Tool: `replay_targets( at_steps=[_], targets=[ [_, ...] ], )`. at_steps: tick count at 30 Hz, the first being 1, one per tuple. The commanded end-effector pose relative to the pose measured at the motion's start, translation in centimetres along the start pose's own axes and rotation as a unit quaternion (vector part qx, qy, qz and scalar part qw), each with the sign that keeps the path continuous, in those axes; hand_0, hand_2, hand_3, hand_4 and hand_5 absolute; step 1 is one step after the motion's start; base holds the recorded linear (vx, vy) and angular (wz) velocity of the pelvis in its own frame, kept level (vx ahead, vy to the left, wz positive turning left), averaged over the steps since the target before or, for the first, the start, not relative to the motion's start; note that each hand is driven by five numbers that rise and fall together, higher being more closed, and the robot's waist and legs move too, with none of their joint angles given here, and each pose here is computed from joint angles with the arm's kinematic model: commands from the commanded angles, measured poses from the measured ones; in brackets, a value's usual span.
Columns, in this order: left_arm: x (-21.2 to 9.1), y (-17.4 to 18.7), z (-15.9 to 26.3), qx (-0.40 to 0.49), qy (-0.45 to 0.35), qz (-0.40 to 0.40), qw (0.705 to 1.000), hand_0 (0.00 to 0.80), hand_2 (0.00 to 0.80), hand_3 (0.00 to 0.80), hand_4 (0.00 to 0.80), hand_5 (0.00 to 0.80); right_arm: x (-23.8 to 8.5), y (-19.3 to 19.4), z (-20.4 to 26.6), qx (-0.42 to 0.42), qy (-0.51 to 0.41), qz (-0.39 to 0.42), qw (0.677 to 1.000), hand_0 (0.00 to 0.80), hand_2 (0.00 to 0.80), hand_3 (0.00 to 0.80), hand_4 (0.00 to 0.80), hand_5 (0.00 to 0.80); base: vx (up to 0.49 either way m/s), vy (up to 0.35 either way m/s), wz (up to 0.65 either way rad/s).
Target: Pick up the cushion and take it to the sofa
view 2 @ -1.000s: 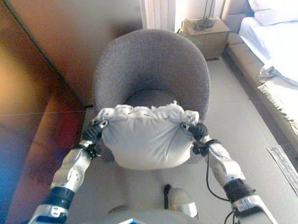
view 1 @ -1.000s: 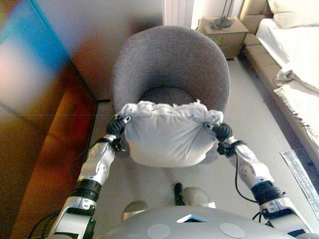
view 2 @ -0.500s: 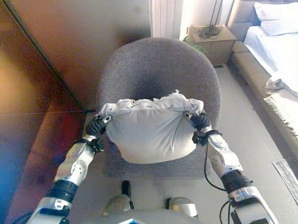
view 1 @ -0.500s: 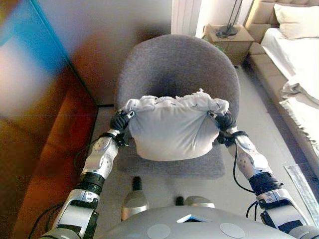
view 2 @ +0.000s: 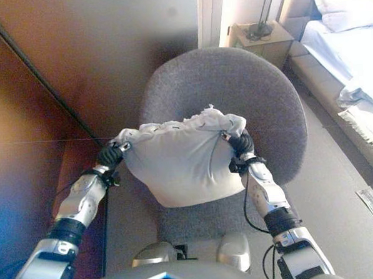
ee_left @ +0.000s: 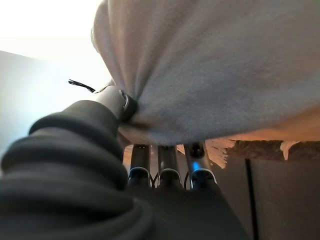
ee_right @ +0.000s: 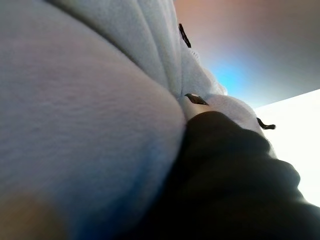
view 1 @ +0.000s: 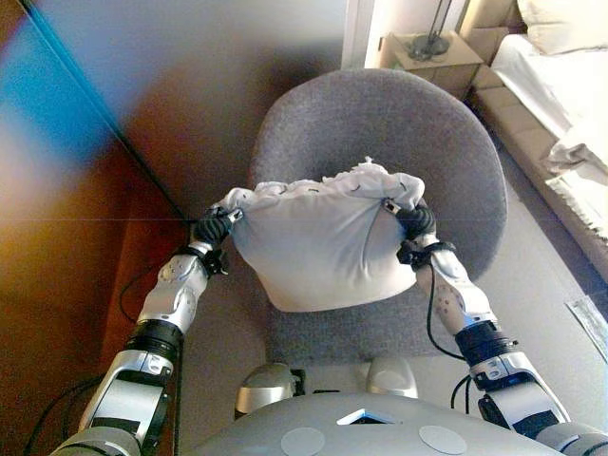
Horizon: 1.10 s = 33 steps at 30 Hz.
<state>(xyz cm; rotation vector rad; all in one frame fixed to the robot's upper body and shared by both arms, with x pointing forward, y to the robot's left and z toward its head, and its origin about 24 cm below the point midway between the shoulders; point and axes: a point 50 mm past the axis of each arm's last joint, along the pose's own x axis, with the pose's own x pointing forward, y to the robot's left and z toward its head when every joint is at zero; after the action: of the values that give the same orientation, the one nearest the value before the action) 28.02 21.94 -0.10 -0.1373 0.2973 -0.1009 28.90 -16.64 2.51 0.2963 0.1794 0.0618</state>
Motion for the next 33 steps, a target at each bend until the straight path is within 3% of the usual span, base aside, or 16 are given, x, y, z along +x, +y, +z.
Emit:
replay_targets(
  at_steps=[1,10,17,23,33],
  targets=[
    [1.2,-2.7,5.1,-0.004,-0.112,-0.060,0.992,0.800,0.800,0.800,0.800,0.800,2.2,4.2,3.5,0.032,-0.072,0.061,0.995,0.800,0.800,0.800,0.800,0.800,0.164,-0.131,-0.26],
    [2.1,-4.5,4.9,-0.011,-0.096,-0.089,0.991,0.800,0.800,0.800,0.800,0.800,3.3,0.7,4.5,0.062,-0.065,-0.003,0.996,0.800,0.800,0.800,0.800,0.800,0.167,-0.160,0.13],
    [2.6,-5.6,5.2,-0.035,-0.090,-0.083,0.992,0.800,0.800,0.800,0.800,0.800,3.7,-0.1,4.8,0.021,-0.041,-0.001,0.999,0.800,0.800,0.800,0.800,0.800,0.130,-0.091,0.08],
    [2.7,-6.8,6.1,-0.031,-0.112,-0.075,0.990,0.800,0.800,0.800,0.800,0.800,4.3,0.5,6.6,-0.005,-0.053,0.017,0.998,0.800,0.800,0.800,0.800,0.800,0.066,-0.062,0.00],
    [5.3,-6.7,12.1,0.000,-0.176,-0.039,0.984,0.800,0.800,0.800,0.800,0.800,7.3,3.7,13.1,-0.016,-0.123,0.043,0.991,0.800,0.800,0.800,0.800,0.800,-0.137,-0.034,0.14]
  ],
)
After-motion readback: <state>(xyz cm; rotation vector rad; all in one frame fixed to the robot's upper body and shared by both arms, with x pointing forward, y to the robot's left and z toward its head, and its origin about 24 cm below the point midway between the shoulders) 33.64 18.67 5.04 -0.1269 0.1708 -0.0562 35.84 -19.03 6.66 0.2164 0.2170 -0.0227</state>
